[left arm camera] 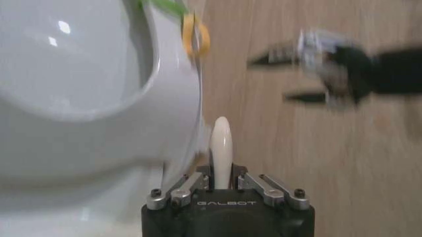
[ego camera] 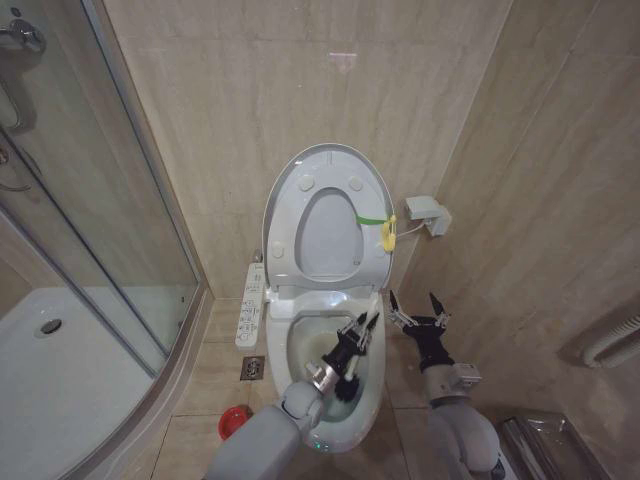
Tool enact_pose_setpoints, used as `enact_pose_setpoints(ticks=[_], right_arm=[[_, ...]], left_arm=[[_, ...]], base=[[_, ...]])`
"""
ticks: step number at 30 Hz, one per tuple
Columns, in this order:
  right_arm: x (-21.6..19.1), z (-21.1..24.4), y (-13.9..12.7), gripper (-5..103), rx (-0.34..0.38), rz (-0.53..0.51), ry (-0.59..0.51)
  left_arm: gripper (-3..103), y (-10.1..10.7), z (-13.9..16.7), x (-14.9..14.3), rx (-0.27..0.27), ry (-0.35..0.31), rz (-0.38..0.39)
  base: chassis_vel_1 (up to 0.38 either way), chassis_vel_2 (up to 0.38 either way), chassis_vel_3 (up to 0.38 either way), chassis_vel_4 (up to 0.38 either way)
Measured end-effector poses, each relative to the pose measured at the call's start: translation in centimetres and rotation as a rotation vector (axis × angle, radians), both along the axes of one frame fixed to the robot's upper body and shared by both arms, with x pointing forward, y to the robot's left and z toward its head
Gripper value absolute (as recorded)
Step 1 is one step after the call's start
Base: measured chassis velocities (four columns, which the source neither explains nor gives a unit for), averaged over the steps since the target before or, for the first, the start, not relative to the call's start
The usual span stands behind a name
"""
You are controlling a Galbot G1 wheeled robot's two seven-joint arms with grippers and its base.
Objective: Open the toilet lid, clean the toilet bowl with a toilet brush, close the toilet lid, and flush.
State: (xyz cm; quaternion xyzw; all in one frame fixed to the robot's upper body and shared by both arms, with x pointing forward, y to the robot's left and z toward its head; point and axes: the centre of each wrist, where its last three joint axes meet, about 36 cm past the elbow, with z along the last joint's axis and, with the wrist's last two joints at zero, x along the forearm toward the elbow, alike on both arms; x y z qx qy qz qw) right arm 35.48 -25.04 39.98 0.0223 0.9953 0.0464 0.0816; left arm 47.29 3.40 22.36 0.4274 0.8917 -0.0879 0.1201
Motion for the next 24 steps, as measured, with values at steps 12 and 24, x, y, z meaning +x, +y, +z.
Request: enact_pose_setpoints(ticks=[12,24], right_arm=[[0.0,0.0,0.0,100,0.000,0.000,0.000],[0.0,0.0,0.0,100,0.000,0.000,0.000]], left_arm=[[18,1.8,0.8,1.1,0.025,-0.022,0.012],[18,1.3,-1.3,0.0,0.032,0.021,0.016]], base=[[0.000,0.000,0.000,0.000],[0.000,0.000,0.000,0.000]])
